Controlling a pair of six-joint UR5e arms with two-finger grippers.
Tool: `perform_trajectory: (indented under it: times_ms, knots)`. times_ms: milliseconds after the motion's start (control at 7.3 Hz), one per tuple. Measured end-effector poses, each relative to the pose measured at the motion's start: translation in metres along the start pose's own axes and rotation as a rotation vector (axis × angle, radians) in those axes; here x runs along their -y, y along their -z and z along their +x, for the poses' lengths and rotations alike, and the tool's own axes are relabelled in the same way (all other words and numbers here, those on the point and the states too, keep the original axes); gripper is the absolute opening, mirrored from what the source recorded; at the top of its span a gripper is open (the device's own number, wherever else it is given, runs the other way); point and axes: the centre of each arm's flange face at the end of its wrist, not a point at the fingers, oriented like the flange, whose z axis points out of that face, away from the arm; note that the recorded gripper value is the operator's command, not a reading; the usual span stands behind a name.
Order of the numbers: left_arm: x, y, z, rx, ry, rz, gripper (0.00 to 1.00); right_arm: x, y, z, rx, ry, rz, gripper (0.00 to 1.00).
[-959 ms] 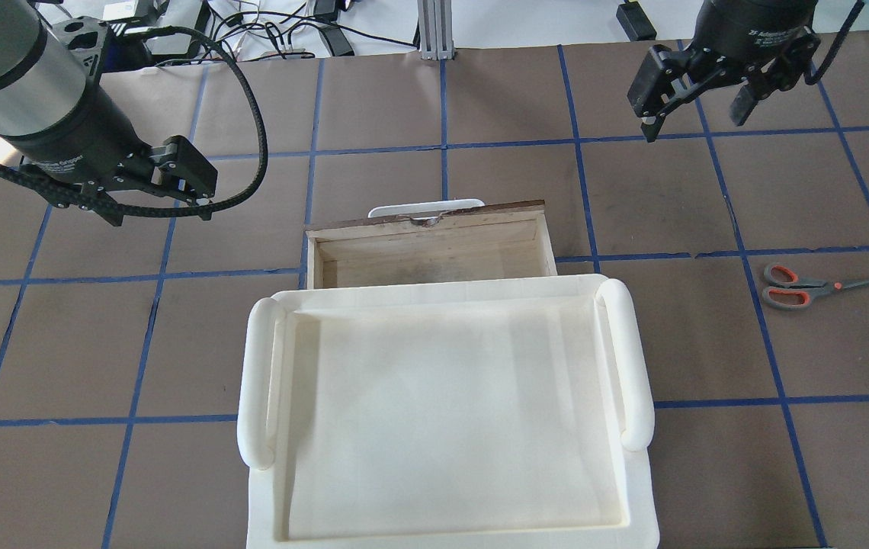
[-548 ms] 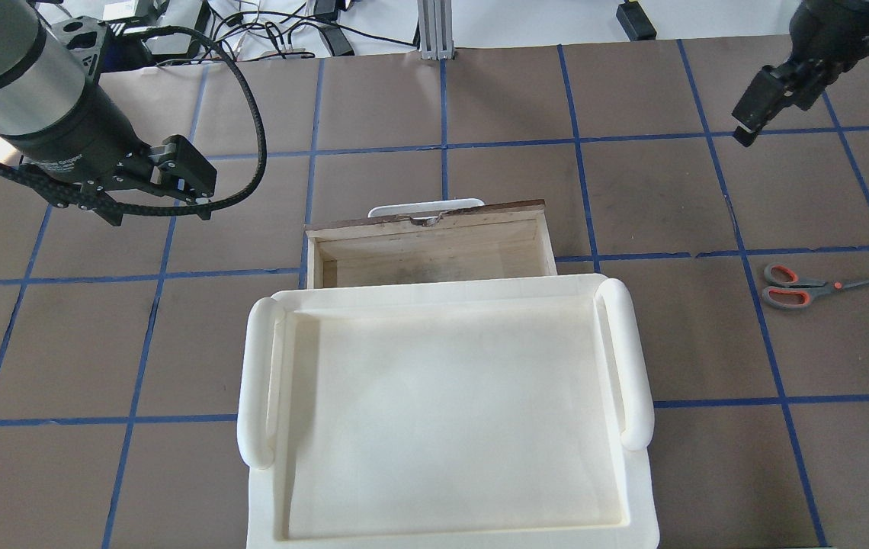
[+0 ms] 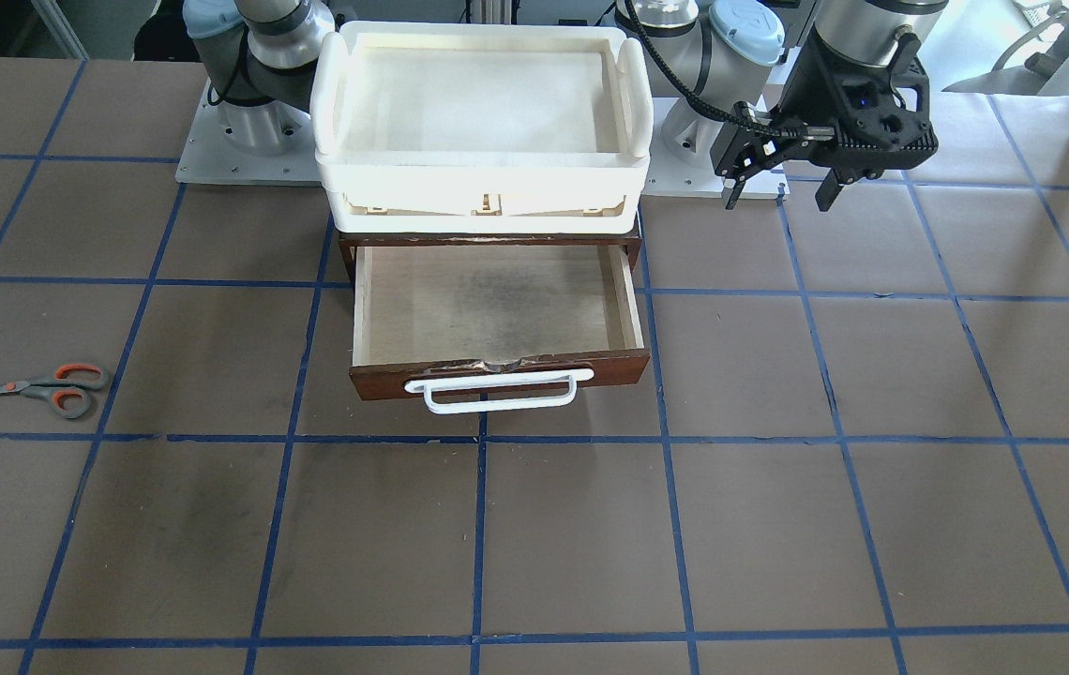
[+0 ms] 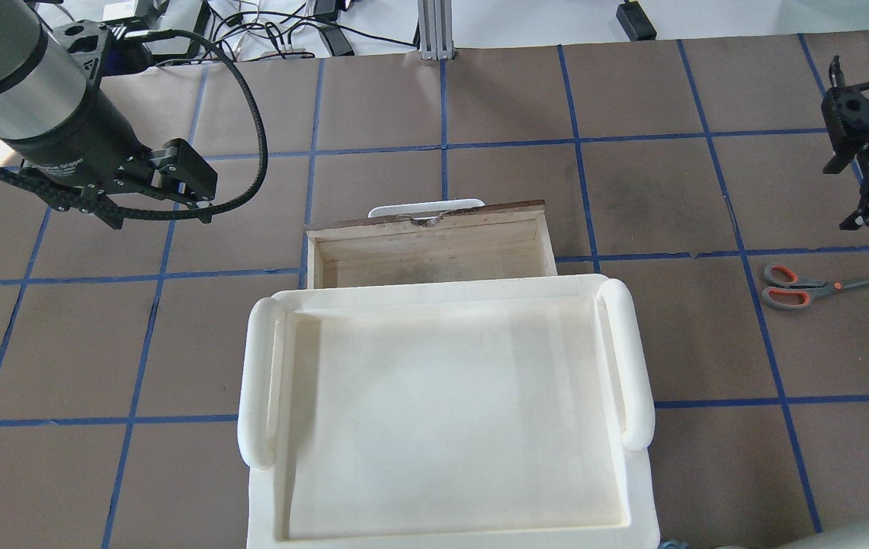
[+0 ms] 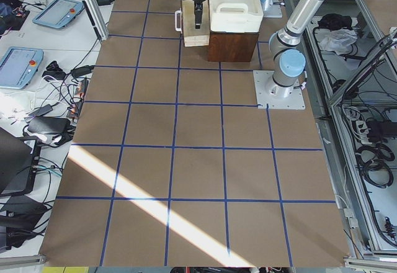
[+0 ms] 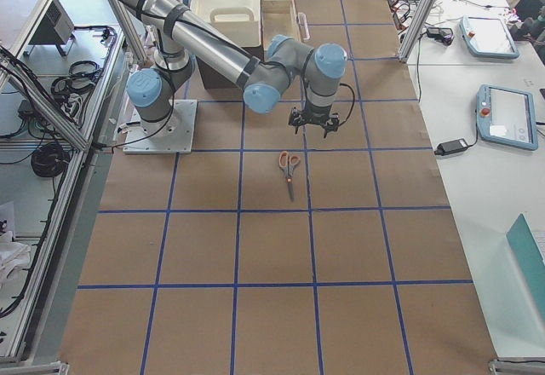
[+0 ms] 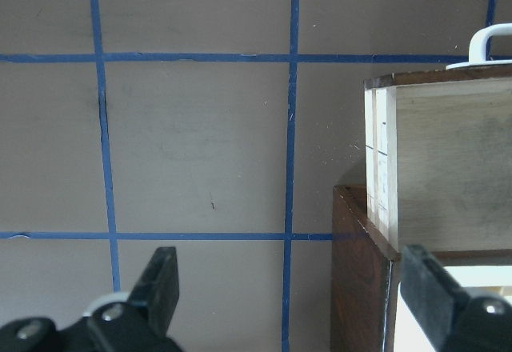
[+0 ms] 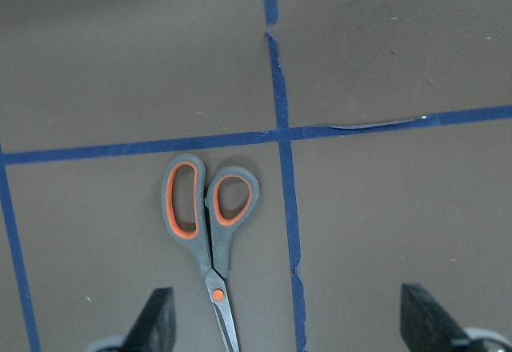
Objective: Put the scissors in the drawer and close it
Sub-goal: 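Move the right gripper toward the orange-and-grey scissors beside the drawer box, then lower the right gripper onto the scissors and close on the handles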
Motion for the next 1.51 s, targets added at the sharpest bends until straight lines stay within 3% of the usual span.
perform_trajectory:
  times_ms: [137, 411, 1233, 1507]
  knots:
    - [0.0, 0.0, 0.0, 0.0, 0.0, 0.0, 1.0, -0.027, -0.03, -0.01, 0.003, 0.115, 0.013, 1.0]
    - [0.0, 0.0, 0.0, 0.0, -0.001, 0.0, 1.0, -0.059, -0.076, -0.021, 0.011, 0.19, 0.032, 1.0]
    - [-0.001, 0.0, 0.0, 0.0, 0.0, 0.001, 1.0, -0.041, -0.134, -0.052, -0.007, 0.175, 0.032, 0.98]
    - [-0.001, 0.0, 0.0, 0.001, 0.0, 0.001, 1.0, -0.038, -0.139, -0.055, -0.005, 0.164, 0.035, 0.9]
